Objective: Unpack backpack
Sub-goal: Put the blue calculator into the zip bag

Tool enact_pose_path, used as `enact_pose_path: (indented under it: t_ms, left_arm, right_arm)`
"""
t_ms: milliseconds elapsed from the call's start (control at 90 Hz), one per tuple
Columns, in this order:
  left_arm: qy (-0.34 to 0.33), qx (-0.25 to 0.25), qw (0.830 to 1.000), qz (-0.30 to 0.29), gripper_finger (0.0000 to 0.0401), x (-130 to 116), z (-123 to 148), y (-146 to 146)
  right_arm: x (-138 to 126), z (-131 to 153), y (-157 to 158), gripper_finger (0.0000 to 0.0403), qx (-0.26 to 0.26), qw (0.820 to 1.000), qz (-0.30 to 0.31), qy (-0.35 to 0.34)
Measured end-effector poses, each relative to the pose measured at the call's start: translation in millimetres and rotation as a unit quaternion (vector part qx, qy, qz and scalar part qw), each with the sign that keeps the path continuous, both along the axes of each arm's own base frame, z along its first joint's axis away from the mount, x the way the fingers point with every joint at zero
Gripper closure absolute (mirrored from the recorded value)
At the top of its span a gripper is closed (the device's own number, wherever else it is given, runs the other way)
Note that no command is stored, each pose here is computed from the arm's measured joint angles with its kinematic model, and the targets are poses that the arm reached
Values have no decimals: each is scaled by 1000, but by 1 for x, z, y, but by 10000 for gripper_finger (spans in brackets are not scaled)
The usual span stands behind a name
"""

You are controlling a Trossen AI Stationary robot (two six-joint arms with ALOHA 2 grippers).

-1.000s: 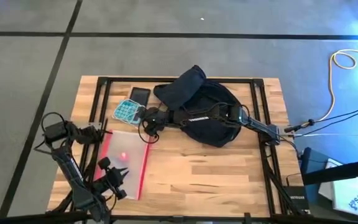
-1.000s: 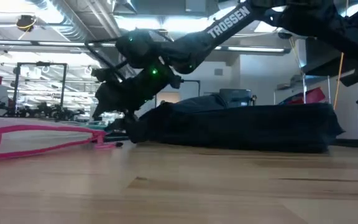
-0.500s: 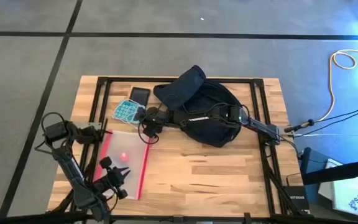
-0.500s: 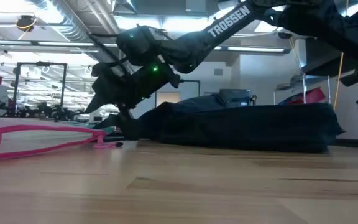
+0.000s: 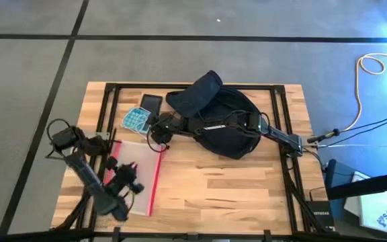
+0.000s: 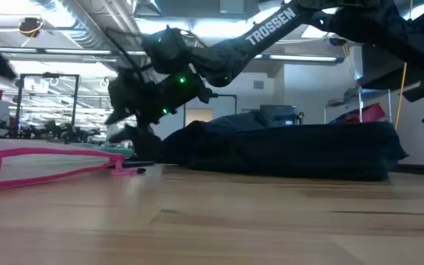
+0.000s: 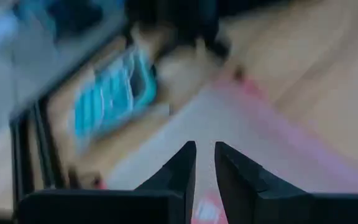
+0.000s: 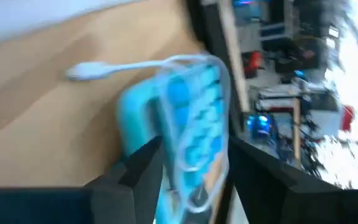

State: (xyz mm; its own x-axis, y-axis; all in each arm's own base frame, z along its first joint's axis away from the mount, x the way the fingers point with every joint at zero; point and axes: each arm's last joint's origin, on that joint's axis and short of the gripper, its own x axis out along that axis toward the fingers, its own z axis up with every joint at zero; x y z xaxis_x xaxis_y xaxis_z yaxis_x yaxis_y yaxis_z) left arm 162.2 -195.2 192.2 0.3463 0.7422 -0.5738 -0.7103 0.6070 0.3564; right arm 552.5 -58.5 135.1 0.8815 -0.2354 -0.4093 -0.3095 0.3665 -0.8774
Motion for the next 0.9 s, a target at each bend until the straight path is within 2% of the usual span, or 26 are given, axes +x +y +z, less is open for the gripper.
enact_pose_path:
  t_ms: [89,167,222,267,478,633,811,900]
  left_arm:
    - [32,-16,999,35,362,4,10,34]
    - [53,4,997,64,370,1,13,58]
    - [30,-12,997,76,376,2,17,71]
    - [19,-4,996,82,380,-1,24,86]
    - [9,-32,987,154,391,-1,36,143]
    - [42,-57,986,148,392,11,19,170]
    - [70,-53,970,226,392,7,-4,208]
    - [82,-71,964,244,392,7,-15,225]
  right_arm:
    - [1,4,1,241,17,1000,-9,-7]
    - [1,2,3,242,30,1000,-11,2]
    - [1,2,4,242,39,999,-16,1]
    - [1,2,4,242,47,999,-23,-2]
    - [-2,-3,6,242,76,997,-13,23]
    - [-4,-7,9,242,81,996,-6,47]
    - [-5,-8,9,242,95,994,-12,53]
    - [-5,-9,10,242,98,994,-9,56]
